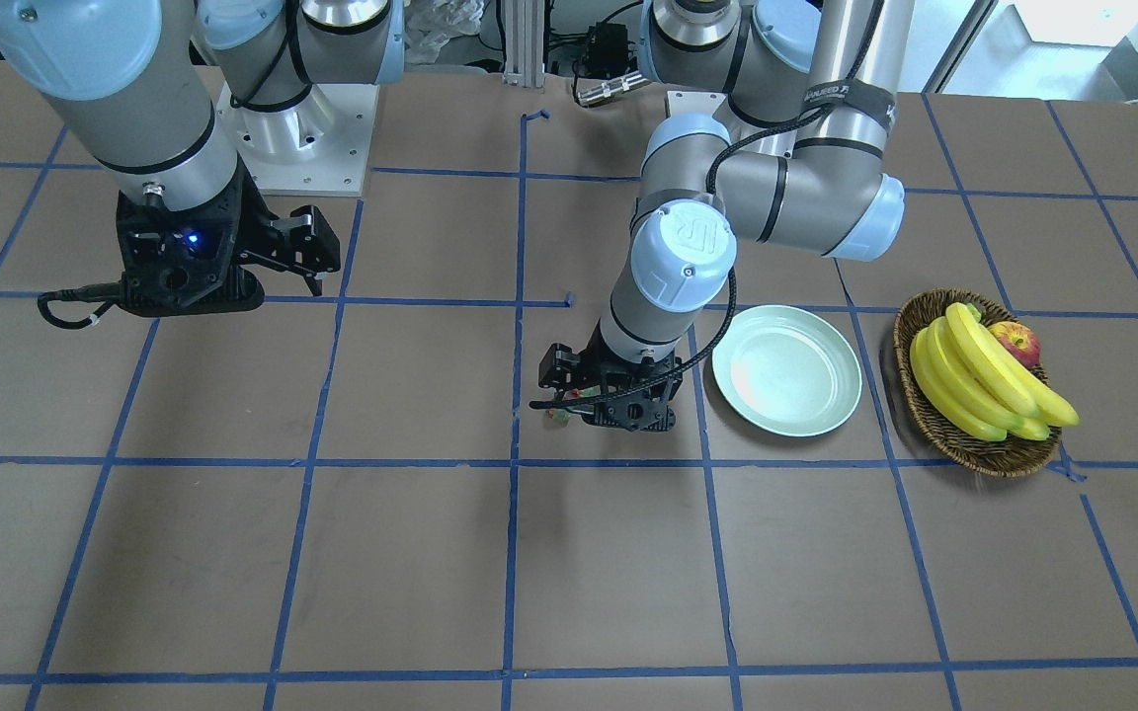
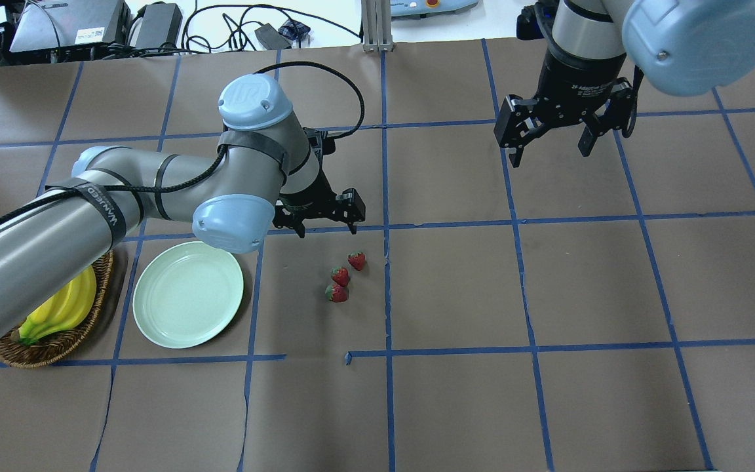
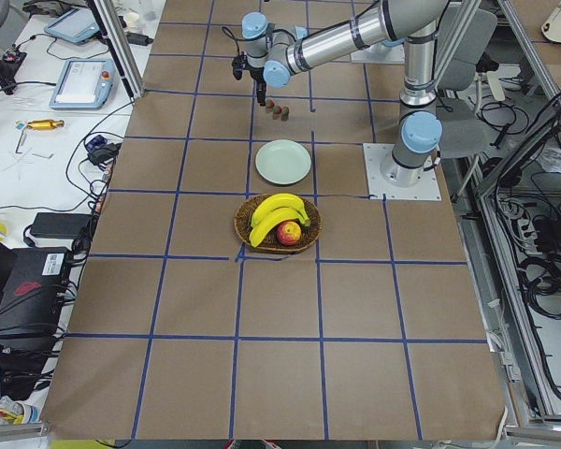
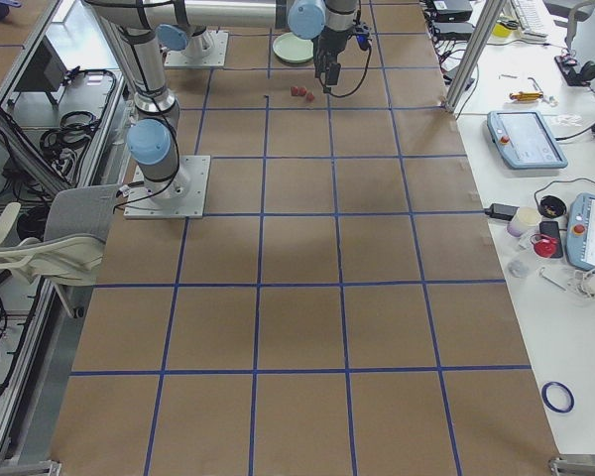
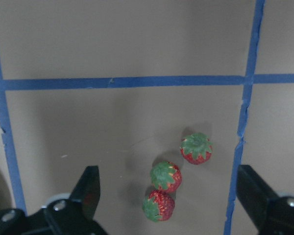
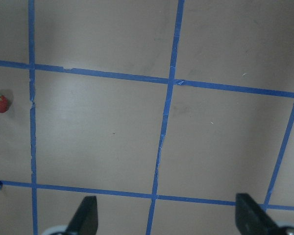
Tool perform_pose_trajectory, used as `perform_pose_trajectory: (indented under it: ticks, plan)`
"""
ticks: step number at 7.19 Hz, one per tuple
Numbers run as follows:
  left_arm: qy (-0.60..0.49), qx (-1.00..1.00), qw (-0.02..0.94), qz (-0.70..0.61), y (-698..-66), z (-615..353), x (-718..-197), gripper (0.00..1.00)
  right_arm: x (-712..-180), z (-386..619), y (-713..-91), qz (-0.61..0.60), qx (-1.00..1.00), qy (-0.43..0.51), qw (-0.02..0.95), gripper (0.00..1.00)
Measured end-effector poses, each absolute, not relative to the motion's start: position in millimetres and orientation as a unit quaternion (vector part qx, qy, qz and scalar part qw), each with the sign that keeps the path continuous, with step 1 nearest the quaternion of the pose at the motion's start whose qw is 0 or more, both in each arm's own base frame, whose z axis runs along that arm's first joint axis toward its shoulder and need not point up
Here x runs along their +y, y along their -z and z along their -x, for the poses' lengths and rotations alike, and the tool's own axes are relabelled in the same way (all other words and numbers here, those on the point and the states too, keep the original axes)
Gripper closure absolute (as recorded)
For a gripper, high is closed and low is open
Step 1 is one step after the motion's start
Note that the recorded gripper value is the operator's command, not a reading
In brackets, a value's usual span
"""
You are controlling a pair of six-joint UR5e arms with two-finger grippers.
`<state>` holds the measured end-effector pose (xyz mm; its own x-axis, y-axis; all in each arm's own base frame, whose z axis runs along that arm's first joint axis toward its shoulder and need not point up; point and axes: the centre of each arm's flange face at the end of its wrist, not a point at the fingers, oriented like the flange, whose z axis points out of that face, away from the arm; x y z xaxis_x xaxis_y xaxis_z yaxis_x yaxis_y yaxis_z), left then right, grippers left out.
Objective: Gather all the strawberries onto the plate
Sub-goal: 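Lower the left gripper onto one strawberry and close it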
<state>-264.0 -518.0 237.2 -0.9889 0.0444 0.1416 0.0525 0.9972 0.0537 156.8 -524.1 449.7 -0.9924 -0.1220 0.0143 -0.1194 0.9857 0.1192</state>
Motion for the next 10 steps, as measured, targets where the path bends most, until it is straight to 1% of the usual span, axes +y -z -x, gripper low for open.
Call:
perform_pose_trajectory:
  ticks: [2, 3, 5, 6, 7, 10]
  plan:
    - [0.033, -0.994, 0.092, 0.043, -213.4, 281.6, -519.8, 0.03, -524.6, -156.5, -447.2, -0.060, -0.996, 0.062, 0.010, 0.00]
    - [0.041, -0.993, 0.097, 0.047, -199.6, 287.3, -520.2, 0.09, -524.7, -156.5, -446.6, -0.060, -0.996, 0.063, 0.010, 0.00]
    - [0.053, -0.992, 0.098, 0.052, -179.8, 293.5, -520.6, 0.10, -525.0, -156.5, -446.4, -0.060, -0.996, 0.063, 0.010, 0.00]
    - [0.058, -0.992, 0.098, 0.055, -173.5, 296.1, -520.1, 0.17, -525.0, -156.5, -446.4, -0.060, -0.996, 0.063, 0.010, 0.00]
    - [0.061, -0.992, 0.097, 0.058, -169.9, 298.8, -518.8, 0.18, -525.4, -156.5, -445.9, -0.060, -0.996, 0.063, 0.010, 0.00]
    - [0.068, -0.991, 0.093, 0.063, -168.0, 302.1, -515.2, 0.25, -525.9, -156.9, -442.7, -0.060, -0.996, 0.063, 0.009, 0.00]
